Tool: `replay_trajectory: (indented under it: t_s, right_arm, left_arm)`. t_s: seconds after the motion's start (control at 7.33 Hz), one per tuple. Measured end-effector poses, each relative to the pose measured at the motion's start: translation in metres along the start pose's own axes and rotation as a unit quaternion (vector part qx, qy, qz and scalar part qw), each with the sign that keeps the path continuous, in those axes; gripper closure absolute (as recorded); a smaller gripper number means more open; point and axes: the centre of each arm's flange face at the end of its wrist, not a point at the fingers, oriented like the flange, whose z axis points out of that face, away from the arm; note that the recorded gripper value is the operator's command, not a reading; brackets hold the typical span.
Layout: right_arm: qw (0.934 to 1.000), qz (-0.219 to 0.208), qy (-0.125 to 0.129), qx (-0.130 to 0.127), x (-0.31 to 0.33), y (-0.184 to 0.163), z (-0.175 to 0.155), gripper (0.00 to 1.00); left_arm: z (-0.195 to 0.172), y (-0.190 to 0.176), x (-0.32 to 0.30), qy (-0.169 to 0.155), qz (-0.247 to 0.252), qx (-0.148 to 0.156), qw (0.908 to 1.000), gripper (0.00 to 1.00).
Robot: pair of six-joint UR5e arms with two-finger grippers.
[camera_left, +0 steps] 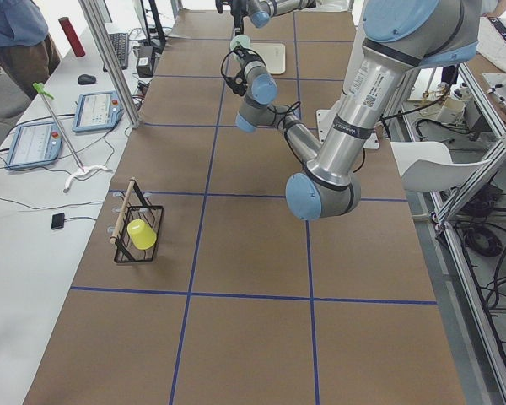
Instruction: Left arm grabs green cup and hands to right arm on tray
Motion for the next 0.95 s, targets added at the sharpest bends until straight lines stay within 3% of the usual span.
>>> replay_trajectory:
  t_s: [0.41, 0.95]
  right_arm:
    - [0.9964, 0.037, -0.075, -0.009, -0.015, 0.031, 0.018, 0.01]
    - [0.9898, 0.052, -0.128, -0.033, -0.021, 0.055, 0.023, 0.01]
  left_arm:
    - [0.000, 0.014, -0.006, 0.029, -0.032, -0.042, 0.9982, 1.00]
    - [-0.004, 0.014, -0.013, 0.044, -0.048, -0.057, 0.9962, 1.00]
